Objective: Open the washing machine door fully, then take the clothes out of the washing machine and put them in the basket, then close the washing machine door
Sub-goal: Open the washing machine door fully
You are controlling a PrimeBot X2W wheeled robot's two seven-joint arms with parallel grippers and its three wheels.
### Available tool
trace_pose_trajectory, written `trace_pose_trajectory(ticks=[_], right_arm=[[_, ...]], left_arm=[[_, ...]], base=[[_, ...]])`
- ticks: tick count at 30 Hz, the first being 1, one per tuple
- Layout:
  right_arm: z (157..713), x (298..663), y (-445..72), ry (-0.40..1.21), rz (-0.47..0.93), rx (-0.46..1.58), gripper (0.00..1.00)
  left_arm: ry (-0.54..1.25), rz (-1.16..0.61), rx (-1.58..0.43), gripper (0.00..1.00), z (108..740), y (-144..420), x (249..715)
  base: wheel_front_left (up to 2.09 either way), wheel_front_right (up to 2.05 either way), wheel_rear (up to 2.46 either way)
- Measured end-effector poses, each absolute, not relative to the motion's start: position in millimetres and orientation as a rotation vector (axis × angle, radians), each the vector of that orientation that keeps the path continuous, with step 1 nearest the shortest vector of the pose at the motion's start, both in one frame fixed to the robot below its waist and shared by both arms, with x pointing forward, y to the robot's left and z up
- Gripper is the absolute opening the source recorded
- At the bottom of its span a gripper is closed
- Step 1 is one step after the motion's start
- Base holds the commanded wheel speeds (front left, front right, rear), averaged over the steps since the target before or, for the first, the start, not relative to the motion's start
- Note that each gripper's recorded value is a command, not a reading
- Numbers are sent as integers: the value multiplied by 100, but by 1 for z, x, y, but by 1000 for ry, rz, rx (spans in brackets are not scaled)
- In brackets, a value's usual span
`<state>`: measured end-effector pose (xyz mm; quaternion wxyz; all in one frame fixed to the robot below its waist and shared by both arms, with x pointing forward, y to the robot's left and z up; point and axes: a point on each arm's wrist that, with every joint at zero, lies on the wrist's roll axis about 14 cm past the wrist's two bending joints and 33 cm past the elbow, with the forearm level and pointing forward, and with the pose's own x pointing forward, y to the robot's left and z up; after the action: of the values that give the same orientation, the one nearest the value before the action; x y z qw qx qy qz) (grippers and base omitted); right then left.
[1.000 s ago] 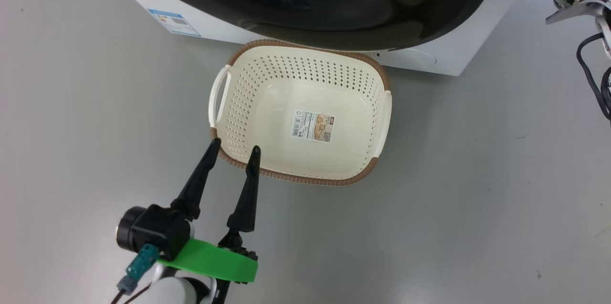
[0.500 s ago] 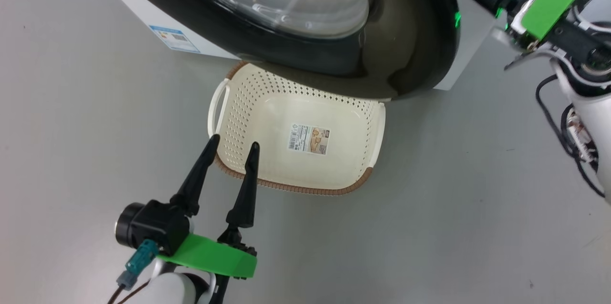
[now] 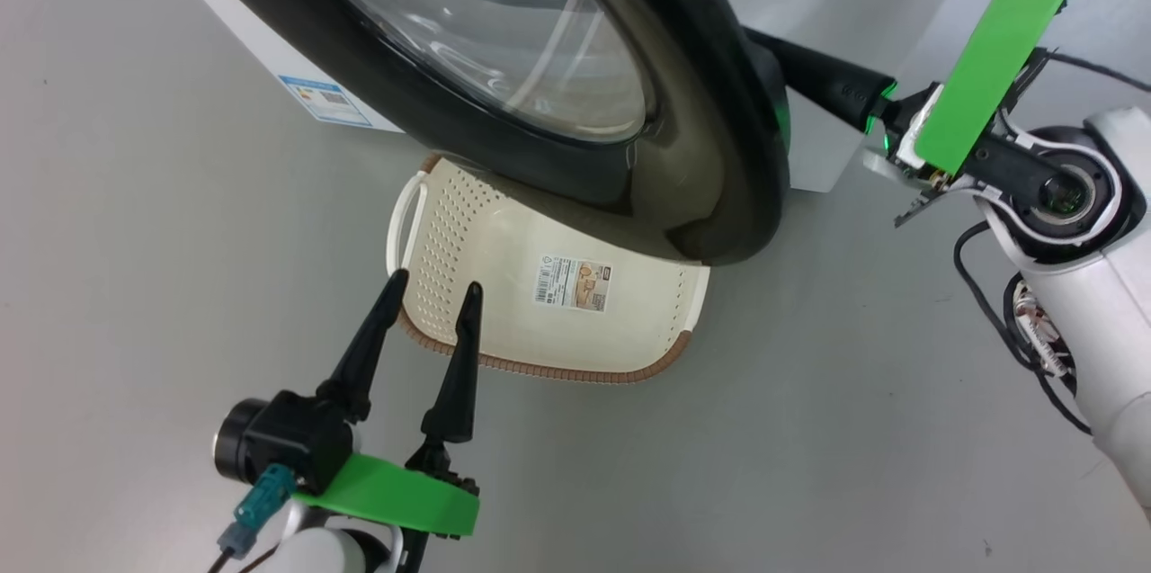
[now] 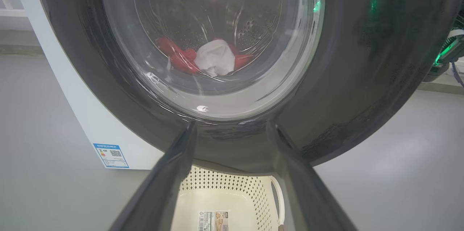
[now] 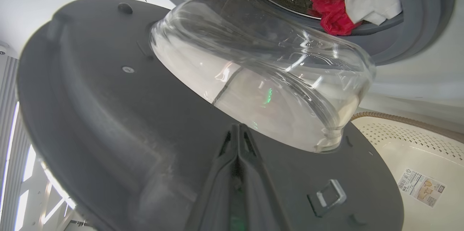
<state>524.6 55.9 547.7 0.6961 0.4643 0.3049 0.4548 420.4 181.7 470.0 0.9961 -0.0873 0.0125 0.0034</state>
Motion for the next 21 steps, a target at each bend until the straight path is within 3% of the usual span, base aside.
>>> trace_pose_trajectory(ticks=[10, 12, 13, 16, 21], right_arm=[[544, 515, 60, 700, 1030, 1023, 0], [545, 517, 59, 691, 1024, 1024, 23], [545, 518, 58, 682, 1018, 1023, 28], [547, 522, 55, 660, 1000, 1026, 35], [551, 527, 44, 618, 959, 1044, 37]], left_arm=[[21, 10, -175, 100, 471, 183, 420], [21, 12, -175, 100, 471, 183, 421], [21, 12, -175, 100, 471, 184, 421], [19, 11, -176, 100, 472, 183, 421], [11, 7, -178, 100, 475, 183, 421]], base=[[0, 0, 0], [0, 0, 0], [0, 0, 0], [0, 0, 0], [0, 0, 0]])
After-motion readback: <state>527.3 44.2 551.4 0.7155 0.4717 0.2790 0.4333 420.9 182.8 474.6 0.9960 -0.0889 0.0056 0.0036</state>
